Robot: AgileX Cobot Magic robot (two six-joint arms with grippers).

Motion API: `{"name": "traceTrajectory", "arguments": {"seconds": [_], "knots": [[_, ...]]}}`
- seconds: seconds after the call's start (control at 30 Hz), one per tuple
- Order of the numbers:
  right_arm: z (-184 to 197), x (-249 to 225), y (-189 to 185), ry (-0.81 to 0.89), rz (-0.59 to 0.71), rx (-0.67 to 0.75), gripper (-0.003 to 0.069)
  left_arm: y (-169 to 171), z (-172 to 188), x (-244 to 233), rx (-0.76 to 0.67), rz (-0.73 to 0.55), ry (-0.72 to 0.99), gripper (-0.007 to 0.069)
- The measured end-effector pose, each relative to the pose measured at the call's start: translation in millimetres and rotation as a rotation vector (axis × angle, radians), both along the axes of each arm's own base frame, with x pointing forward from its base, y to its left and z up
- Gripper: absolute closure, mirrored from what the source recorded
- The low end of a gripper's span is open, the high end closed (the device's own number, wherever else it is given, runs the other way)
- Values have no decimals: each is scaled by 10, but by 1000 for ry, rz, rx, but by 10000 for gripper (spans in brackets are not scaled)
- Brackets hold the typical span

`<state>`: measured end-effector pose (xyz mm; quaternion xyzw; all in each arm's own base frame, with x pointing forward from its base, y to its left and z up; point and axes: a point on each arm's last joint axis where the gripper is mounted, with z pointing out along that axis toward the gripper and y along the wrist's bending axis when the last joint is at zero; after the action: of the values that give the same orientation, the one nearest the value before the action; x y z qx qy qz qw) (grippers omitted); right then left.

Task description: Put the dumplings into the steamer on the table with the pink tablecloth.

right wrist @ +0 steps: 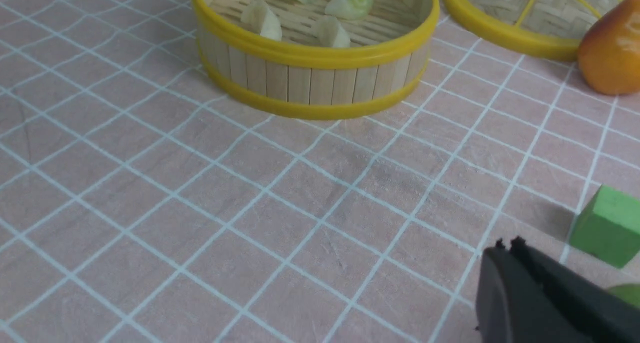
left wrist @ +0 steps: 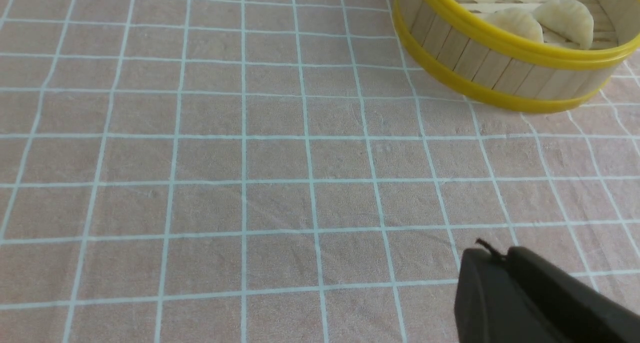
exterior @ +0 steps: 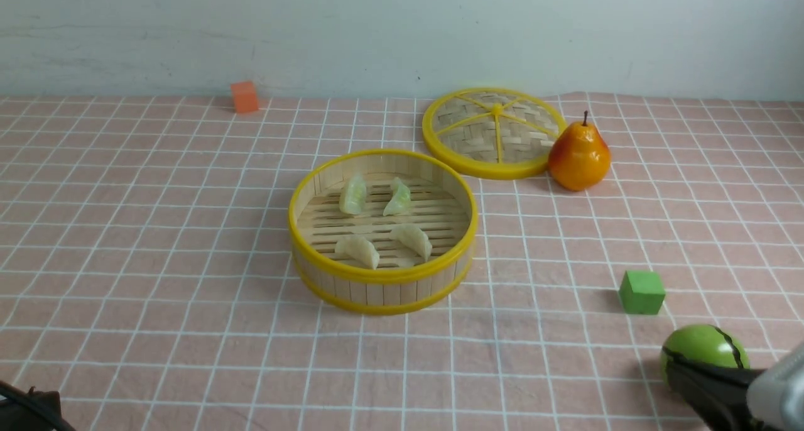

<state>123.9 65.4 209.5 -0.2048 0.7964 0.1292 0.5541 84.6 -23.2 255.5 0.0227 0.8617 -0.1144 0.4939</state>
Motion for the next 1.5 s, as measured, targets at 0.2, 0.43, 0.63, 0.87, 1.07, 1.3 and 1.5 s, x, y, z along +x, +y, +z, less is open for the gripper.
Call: {"name": "traceTrajectory", "arguments": {"seconds": [0.2, 0.43, 0.63, 0.87, 1.07, 1.3, 1.5], "knots": [[-378, -200, -110, 79, -2, -43, 669, 0, 0, 0, 0, 0, 0, 578], [-363, -439, -299, 16, -65, -2, 669, 6, -12, -6, 6, 4, 14, 569], [-305, -655, -500, -98, -232, 46, 664, 9, -18, -8, 9, 6, 21, 564], [-353, -717, -585, -62, -371, 35, 662, 11, -26, -11, 12, 8, 30, 555], [-354, -719, -600, -37, -410, 88, 662, 12, -27, -12, 12, 9, 32, 551], [-356, -719, -605, -19, -435, 141, 661, 12, -27, -12, 12, 9, 32, 543], [-354, -720, -606, -19, -435, 142, 658, 12, -27, -12, 12, 9, 32, 536]]}}
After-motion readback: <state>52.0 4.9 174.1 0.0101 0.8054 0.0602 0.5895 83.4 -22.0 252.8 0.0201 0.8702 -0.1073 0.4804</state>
